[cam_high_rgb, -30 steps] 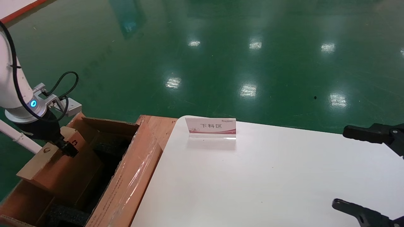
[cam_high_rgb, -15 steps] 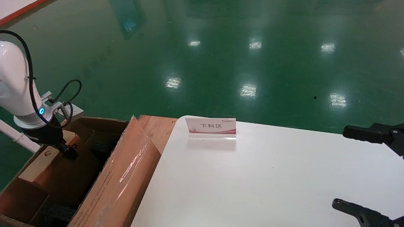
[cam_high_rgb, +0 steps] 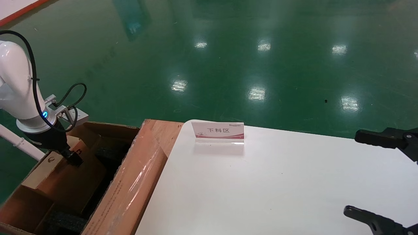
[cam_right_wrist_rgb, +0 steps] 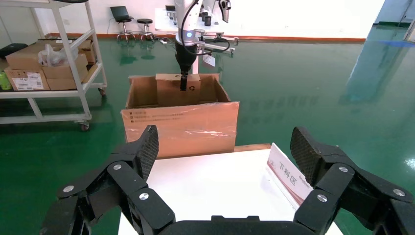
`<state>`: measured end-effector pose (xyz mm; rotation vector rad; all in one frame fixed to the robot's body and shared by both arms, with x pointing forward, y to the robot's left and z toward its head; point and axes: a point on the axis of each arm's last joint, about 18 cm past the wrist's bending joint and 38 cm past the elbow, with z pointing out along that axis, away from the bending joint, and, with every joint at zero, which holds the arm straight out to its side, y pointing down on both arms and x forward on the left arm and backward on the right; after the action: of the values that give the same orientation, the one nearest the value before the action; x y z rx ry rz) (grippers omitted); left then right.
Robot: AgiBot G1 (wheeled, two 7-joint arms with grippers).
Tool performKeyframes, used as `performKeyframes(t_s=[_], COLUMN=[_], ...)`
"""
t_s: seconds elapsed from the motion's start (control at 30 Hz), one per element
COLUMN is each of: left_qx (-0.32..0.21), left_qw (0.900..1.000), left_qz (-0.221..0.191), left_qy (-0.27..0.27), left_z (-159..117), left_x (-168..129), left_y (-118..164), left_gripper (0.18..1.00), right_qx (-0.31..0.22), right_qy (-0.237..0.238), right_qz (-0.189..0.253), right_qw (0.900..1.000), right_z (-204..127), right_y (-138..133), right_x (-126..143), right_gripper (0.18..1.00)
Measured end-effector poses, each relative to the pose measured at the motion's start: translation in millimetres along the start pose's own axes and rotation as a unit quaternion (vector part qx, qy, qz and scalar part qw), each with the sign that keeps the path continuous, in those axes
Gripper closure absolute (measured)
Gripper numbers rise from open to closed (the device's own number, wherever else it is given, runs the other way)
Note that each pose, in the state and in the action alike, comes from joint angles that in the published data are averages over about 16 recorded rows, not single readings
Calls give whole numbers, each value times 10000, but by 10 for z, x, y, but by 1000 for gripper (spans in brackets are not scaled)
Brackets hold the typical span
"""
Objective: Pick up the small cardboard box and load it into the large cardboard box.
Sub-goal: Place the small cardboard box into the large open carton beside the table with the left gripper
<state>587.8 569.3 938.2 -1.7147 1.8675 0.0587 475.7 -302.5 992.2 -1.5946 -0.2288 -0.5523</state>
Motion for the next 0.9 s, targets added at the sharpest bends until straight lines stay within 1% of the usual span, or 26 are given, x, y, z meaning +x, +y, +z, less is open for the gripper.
performKeyframes(t_s=[0.17,0.37,0.57,0.67,0.9], left_qx=[1,5,24,113,593], left_qw=[10000,10000,10000,9999,9976], left_qz=[-5,-5,27,82,342], left_qy=[-3,-11,-25,-5,117], left_z=[-2,-5,-19,-64,-295], left_x=[-5,-11,-11,-4,18], left_y=[4,7,-9,-56,-255], left_gripper=[783,713,606,536,386], right_qx=[0,0,0,0,0], right_qy=[0,0,0,0,1], right_qz=[0,0,0,0,0], right_qw=[10000,10000,10000,10000,10000], right_z=[0,0,0,0,0], right_y=[0,0,0,0,0], right_x=[0,0,0,0,1], right_gripper=[178,178,178,178,178])
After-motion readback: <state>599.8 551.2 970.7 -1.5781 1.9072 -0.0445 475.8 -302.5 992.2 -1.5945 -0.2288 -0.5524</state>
